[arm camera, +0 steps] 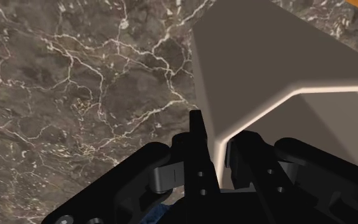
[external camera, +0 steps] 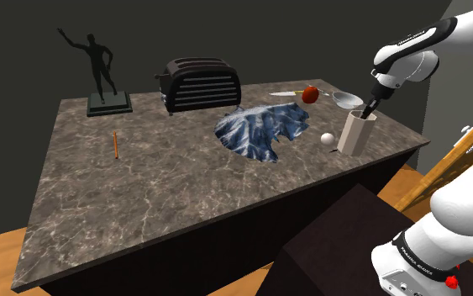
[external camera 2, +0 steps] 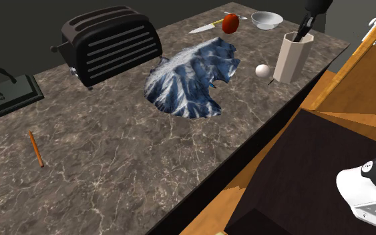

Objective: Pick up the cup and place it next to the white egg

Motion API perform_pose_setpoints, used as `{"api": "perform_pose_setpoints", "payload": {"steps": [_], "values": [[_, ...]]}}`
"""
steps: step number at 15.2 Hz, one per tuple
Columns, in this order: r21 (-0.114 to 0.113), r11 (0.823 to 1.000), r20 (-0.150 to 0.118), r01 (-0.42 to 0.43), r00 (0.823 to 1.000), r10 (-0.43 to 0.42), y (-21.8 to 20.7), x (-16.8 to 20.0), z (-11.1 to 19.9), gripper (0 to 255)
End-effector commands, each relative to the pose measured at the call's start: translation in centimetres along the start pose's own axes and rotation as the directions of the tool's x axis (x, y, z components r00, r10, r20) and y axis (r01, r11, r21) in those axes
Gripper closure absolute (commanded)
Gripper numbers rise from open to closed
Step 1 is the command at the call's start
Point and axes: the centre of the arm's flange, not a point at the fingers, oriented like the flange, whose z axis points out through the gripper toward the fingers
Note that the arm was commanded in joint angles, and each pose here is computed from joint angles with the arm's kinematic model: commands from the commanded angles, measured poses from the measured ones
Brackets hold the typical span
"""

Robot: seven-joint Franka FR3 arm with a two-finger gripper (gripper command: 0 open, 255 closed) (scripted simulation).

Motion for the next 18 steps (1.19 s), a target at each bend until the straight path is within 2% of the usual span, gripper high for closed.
{"api": "perform_pose_setpoints", "payload": {"steps": [1,2,7,11,18], "values": [[-0.001,1.000,-0.001,0.000,1.000,0.000,0.0,0.0,0.0,255],[-0.001,1.000,-0.001,0.000,1.000,0.000,0.0,0.0,0.0,0],[-0.001,1.000,-0.001,0.000,1.000,0.000,0.0,0.0,0.0,0],[-0.001,1.000,-0.001,0.000,1.000,0.000,0.0,0.0,-5.0,0],[-0.001,1.000,-0.001,0.000,1.000,0.000,0.0,0.0,-5.0,0]]}}
